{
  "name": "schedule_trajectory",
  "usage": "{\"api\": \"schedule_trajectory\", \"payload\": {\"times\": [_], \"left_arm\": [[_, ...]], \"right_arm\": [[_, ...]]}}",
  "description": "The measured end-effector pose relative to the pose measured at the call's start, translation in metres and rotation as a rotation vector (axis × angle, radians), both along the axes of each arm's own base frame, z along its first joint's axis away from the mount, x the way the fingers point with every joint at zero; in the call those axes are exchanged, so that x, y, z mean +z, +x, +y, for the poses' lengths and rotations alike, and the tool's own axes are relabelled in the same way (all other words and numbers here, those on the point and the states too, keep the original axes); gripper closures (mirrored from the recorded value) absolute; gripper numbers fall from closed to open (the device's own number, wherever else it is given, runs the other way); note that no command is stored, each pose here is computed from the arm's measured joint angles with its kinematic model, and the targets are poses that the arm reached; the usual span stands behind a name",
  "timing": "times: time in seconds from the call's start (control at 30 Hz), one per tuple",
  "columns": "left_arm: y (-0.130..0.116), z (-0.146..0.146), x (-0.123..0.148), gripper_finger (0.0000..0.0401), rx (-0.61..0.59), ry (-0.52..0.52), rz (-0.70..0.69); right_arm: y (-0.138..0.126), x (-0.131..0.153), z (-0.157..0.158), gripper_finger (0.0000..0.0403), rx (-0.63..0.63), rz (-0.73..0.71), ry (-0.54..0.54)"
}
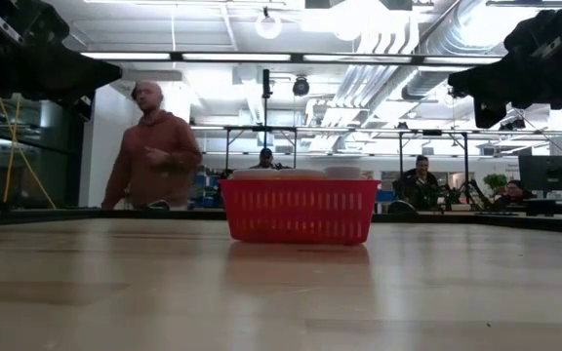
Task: Pick and place pill bottles into a basket
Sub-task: Return to Home Position
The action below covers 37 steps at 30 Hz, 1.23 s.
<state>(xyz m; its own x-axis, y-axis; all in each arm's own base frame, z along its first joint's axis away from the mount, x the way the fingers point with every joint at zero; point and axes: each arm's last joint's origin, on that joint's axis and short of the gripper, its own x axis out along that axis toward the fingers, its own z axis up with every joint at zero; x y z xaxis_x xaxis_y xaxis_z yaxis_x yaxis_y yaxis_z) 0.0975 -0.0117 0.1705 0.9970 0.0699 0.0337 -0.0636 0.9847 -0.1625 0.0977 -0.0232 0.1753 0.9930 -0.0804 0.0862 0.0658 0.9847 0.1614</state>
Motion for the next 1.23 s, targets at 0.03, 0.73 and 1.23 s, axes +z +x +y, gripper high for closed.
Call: {"api": "schedule_trajectory", "payload": {"times": [0.03,0.73,1.23], "left_arm": [[0.0001,-0.0001,-0.0001,0.036,-0.003,0.0,0.001],[0.0007,-0.0008,-0.0015,0.035,-0.023,-0.004,0.013],[0.0008,-0.0008,-0.0016,0.0349,-0.023,-0.004,0.013]], "right_arm": [[0.0,-0.0002,-0.0001,0.0402,-0.004,0.002,-0.002],[0.0004,-0.0087,-0.0003,0.0402,-0.005,0.086,0.02],[0.0004,-0.0092,-0.0003,0.0402,-0.005,0.09,0.021]]}}
